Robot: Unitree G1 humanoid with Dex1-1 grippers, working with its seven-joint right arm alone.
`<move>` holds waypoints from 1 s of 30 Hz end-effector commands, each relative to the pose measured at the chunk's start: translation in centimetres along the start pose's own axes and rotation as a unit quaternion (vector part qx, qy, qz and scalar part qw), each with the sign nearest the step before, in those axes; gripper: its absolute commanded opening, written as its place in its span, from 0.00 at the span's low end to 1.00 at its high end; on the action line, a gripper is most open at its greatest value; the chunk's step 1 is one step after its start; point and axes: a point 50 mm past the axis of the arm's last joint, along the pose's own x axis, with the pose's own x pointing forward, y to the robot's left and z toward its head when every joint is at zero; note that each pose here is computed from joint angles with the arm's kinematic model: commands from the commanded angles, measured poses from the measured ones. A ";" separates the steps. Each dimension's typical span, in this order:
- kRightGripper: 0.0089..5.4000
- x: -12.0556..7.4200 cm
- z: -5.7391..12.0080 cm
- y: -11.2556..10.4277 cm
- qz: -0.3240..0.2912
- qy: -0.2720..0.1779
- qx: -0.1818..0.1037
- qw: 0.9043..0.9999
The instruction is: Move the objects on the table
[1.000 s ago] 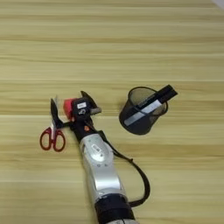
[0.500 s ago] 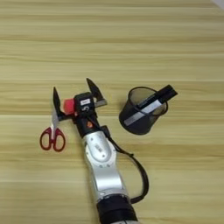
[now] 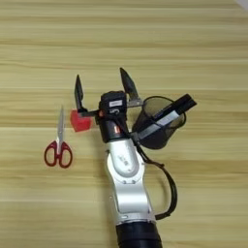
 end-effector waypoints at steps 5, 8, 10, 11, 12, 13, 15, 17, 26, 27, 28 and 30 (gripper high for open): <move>1.00 0.5 4.2 -5.8 -0.075 -0.056 -0.044 0.995; 1.00 0.2 4.8 -8.3 -0.103 -0.054 -0.064 0.991; 1.00 0.1 5.4 -9.9 -0.125 -0.055 -0.073 0.988; 1.00 0.0 5.8 -10.9 -0.138 -0.057 -0.081 0.985; 1.00 0.0 6.1 -11.6 -0.149 -0.058 -0.087 0.983; 1.00 -0.2 6.4 -12.4 -0.161 -0.060 -0.093 0.981; 1.00 -0.4 6.8 -13.7 -0.184 -0.058 -0.105 0.976; 1.00 -0.8 6.8 -15.2 -0.220 -0.046 -0.113 0.968; 1.00 -2.3 4.5 -19.0 -0.315 0.032 -0.105 0.943; 1.00 -2.5 4.1 -19.4 -0.319 0.043 -0.101 0.941; 1.00 -2.7 3.7 -19.8 -0.325 0.057 -0.095 0.939; 1.00 -3.0 2.9 -20.5 -0.333 0.083 -0.087 0.935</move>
